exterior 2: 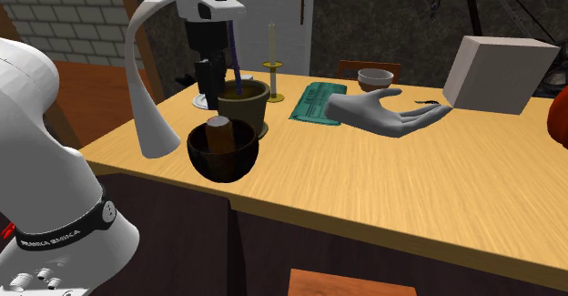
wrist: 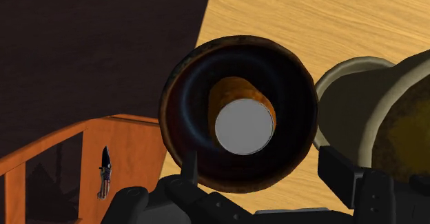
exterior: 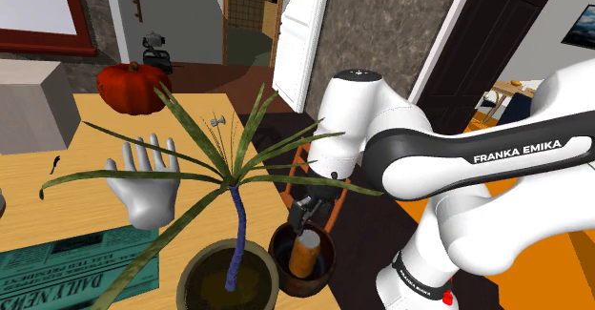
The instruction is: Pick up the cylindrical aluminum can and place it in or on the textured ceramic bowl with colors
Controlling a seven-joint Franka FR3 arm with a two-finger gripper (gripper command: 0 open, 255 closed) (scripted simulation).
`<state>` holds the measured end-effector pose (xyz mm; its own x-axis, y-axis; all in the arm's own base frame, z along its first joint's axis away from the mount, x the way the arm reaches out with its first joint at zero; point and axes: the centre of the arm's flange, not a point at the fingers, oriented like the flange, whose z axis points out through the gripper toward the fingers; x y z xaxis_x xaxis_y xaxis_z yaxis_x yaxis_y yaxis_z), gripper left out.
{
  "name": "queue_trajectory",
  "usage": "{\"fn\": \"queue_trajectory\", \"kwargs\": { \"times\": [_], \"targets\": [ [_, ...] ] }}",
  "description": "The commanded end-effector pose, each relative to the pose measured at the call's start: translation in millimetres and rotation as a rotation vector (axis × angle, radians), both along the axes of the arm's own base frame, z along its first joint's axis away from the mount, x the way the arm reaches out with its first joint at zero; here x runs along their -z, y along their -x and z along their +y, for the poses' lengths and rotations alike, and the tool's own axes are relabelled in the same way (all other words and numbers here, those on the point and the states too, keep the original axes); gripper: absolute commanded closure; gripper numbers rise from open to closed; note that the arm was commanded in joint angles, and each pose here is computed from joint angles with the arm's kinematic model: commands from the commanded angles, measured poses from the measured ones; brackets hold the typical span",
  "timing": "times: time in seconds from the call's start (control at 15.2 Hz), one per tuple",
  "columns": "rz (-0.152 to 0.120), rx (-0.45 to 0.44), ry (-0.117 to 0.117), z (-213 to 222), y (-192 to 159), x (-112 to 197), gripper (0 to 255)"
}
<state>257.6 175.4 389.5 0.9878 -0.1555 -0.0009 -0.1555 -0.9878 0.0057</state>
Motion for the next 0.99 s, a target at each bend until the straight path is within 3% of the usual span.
{"fn": "queue_trajectory", "kwargs": {
  "times": [0.0, 0.2, 0.46, 0.92],
  "targets": [
    [0.0, 0.0, 0.0, 0.0, 0.0, 0.0, 0],
    [0.0, 0.0, 0.0, 0.0, 0.0, 0.0, 0],
    [0.0, 0.0, 0.0, 0.3, -0.1, -50.1, 0],
    [0.0, 0.0, 0.0, 0.3, -0.1, -50.1, 0]
  ]
}}
